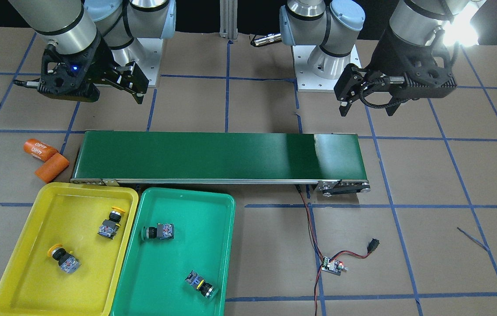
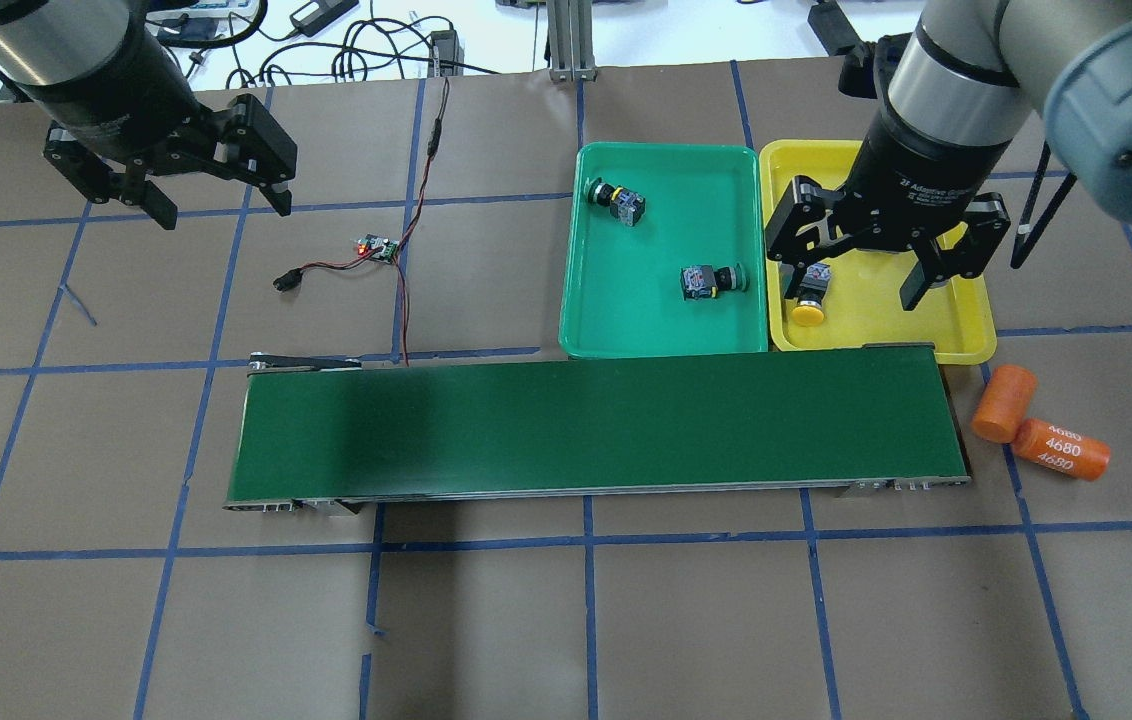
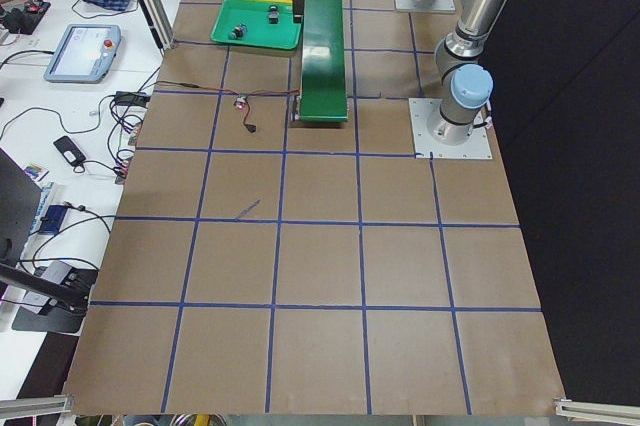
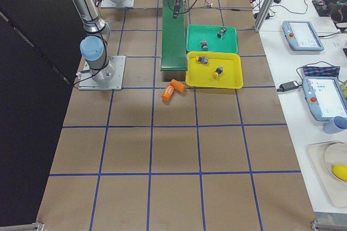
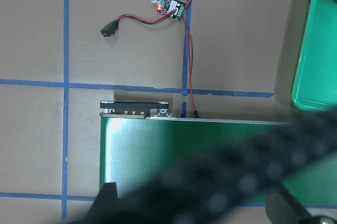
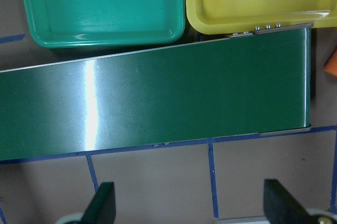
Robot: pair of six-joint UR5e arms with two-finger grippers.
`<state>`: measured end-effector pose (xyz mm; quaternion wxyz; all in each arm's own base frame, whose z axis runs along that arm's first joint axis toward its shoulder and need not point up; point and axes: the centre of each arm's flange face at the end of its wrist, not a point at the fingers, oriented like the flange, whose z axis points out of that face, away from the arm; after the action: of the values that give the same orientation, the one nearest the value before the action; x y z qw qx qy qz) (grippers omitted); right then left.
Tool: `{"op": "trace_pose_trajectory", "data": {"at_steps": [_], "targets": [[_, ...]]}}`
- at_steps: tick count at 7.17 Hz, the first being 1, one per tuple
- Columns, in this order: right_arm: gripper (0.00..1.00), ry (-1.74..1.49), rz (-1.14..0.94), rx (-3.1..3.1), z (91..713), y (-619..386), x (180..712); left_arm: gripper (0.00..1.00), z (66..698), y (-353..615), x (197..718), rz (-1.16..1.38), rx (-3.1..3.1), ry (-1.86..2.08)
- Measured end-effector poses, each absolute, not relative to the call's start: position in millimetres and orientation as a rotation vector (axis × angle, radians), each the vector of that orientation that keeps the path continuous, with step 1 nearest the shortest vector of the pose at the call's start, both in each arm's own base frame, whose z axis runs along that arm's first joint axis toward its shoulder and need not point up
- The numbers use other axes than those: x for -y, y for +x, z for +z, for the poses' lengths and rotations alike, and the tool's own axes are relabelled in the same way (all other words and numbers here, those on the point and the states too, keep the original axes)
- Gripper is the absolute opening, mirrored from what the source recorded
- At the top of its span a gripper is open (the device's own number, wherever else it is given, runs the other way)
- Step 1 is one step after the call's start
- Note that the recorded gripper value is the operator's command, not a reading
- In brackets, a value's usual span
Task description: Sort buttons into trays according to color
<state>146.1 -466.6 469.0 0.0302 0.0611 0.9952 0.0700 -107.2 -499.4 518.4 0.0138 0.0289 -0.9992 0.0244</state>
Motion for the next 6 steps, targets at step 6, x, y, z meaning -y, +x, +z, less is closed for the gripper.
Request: {"op": "trace_pose_trajectory", "data": {"at_steps": [6], "targets": [[1.00,0.192,0.263,-3.075,467.1,148.0,460.1,1.00,521.0,-102.7,493.8,0.058,3.093,0.088]]}}
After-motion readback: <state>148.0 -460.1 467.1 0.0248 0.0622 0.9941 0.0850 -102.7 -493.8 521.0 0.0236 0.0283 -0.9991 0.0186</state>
